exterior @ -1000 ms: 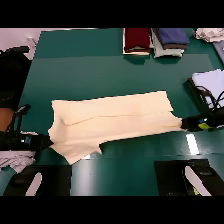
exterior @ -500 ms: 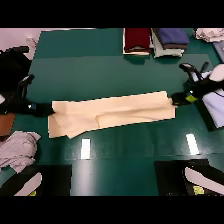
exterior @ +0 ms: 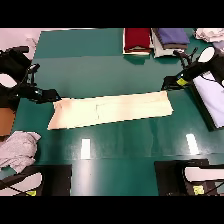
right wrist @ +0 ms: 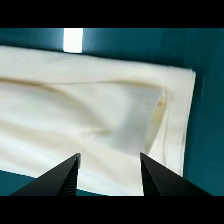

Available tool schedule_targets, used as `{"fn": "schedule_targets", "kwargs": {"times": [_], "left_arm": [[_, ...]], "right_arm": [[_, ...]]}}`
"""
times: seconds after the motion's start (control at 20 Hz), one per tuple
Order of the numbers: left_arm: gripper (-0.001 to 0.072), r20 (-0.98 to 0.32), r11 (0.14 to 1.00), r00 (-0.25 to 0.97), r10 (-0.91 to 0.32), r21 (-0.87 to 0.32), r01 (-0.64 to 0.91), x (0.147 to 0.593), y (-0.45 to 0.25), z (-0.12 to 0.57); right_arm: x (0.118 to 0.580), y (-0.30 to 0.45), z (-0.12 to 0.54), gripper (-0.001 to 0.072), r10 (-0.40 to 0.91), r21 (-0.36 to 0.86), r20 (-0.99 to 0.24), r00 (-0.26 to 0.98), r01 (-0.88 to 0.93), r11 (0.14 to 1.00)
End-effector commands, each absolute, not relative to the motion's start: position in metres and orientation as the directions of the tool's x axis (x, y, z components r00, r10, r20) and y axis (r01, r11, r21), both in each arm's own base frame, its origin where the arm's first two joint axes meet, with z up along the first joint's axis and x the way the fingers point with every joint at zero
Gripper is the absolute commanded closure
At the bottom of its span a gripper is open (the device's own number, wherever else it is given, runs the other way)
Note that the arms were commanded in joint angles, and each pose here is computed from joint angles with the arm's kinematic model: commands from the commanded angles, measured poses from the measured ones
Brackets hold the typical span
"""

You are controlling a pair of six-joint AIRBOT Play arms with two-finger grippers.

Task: Fold the shirts.

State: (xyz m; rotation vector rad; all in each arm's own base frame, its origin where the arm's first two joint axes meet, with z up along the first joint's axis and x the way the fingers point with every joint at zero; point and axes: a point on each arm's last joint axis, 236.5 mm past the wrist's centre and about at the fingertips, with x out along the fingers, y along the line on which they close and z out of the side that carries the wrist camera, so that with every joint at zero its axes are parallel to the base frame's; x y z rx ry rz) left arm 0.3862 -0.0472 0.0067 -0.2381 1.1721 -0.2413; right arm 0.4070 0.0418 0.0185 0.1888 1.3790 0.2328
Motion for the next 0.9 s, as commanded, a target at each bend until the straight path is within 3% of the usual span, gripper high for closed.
{"fn": "schedule_targets", "kwargs": {"times": [0.0,0.1,0.15,0.2,0.25,0.45,0.65,0.75,0.85], "left_arm": [[0.0113,-0.863,0.944,0.393,-0.318,-0.324,0.053,0.398,-0.049,0.023],[0.0115,-0.834,0.920,0.401,-0.378,-0.387,0.061,0.401,-0.063,0.038],[0.0128,-0.819,0.905,0.402,-0.409,-0.422,0.060,0.401,-0.070,0.042],[0.0388,-0.807,0.890,0.398,-0.437,-0.452,0.059,0.400,-0.077,0.045],[0.0677,-0.793,0.877,0.397,-0.462,-0.475,0.072,0.400,-0.083,0.048],[0.0677,-0.766,0.850,0.382,-0.517,-0.510,0.128,0.397,-0.113,0.055],[0.0678,-0.739,0.833,0.386,-0.553,-0.509,0.219,0.396,-0.169,0.061],[0.0678,-0.725,0.822,0.387,-0.570,-0.510,0.255,0.395,-0.196,0.061],[0.0678,-0.719,0.814,0.380,-0.581,-0.523,0.254,0.395,-0.219,0.053]], "right_arm": [[0.419,0.037,0.029,0.0254,0.343,0.344,-0.918,0.201,-0.029,0.938],[0.406,0.024,0.026,0.0254,0.382,0.383,-0.909,0.164,-0.027,0.923],[0.399,0.016,0.021,0.0192,0.400,0.404,-0.905,0.146,-0.004,0.915],[0.392,0.008,0.014,0.0071,0.425,0.432,-0.895,0.135,0.029,0.901],[0.386,0.000,0.006,0.0055,0.448,0.459,-0.884,0.132,0.062,0.886],[0.358,-0.029,-0.038,0.0057,0.512,0.526,-0.850,0.124,0.196,0.827],[0.341,-0.013,-0.072,0.0064,0.634,0.634,-0.768,0.093,0.257,0.730],[0.344,0.006,-0.082,0.0144,0.678,0.673,-0.730,0.082,0.255,0.694],[0.355,0.026,-0.088,0.0167,0.697,0.695,-0.712,0.083,0.227,0.682]]}}
